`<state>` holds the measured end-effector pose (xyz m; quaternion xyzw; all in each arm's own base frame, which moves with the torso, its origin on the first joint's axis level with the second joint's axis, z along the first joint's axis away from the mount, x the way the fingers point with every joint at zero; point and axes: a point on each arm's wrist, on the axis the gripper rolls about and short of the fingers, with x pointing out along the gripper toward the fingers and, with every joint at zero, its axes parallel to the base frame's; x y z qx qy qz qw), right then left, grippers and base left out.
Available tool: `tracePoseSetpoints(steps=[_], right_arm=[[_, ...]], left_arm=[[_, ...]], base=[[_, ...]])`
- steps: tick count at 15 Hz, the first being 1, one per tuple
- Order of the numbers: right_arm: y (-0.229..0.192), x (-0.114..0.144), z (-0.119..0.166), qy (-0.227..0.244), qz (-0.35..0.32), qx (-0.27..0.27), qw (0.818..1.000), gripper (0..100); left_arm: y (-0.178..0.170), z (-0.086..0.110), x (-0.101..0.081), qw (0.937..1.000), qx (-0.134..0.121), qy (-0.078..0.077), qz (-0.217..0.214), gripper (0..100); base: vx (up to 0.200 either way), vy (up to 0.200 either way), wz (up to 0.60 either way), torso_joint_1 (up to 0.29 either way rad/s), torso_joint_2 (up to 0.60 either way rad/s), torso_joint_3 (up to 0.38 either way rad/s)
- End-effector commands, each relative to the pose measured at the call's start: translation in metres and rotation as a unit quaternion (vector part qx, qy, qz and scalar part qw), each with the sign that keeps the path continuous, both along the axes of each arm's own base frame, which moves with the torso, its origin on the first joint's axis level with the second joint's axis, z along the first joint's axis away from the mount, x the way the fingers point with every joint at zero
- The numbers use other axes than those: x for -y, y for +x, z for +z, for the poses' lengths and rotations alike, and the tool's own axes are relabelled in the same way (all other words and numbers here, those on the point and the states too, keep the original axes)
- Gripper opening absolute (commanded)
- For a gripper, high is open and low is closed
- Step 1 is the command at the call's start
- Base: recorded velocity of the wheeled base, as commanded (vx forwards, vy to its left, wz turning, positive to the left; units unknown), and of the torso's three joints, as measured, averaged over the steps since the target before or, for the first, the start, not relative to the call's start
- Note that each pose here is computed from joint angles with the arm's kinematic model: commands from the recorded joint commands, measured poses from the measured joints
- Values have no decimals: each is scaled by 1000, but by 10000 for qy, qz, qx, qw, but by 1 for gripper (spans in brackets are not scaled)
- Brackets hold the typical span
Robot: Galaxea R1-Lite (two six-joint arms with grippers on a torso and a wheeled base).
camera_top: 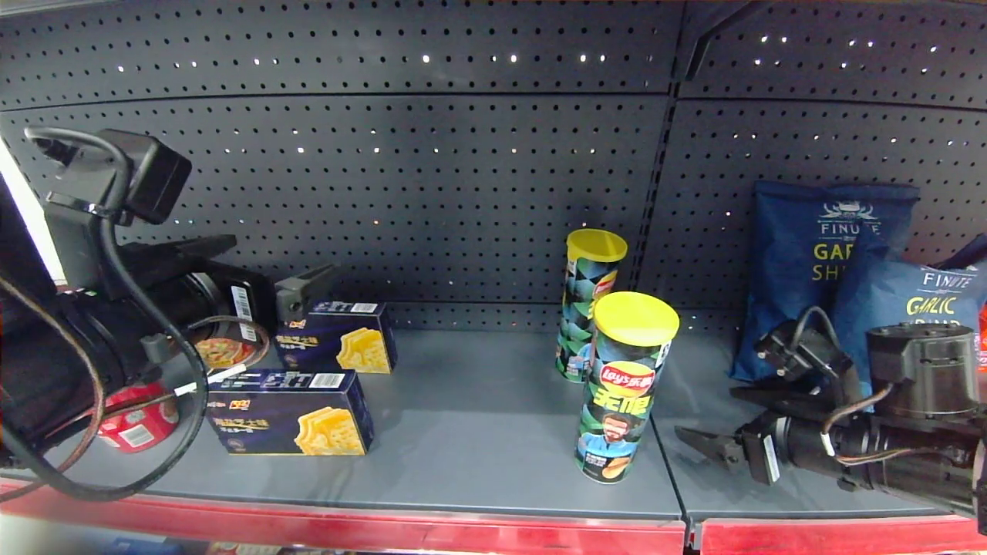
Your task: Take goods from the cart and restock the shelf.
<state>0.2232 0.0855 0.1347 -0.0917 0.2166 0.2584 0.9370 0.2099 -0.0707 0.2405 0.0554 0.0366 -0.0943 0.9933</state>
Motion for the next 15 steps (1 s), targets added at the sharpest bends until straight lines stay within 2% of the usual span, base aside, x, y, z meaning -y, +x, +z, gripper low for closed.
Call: tracePoseSetpoints(steps=[1,5,15], right_arm=[[12,-10,-5,-28,112,-84,9999,100],[21,-24,-5,-26,255,-63,9997,100],[23,-30,-5,-6,325,4,9995,100]], left_arm=[[-2,1,-3,10000,28,-11,53,100],[-1,0,-3,10000,5,-11,62,100],[-1,-7,-4,9999,-99,10,71,100]], base=[[0,0,0,0,0,0],[0,0,0,0,0,0],[0,0,0,0,0,0]])
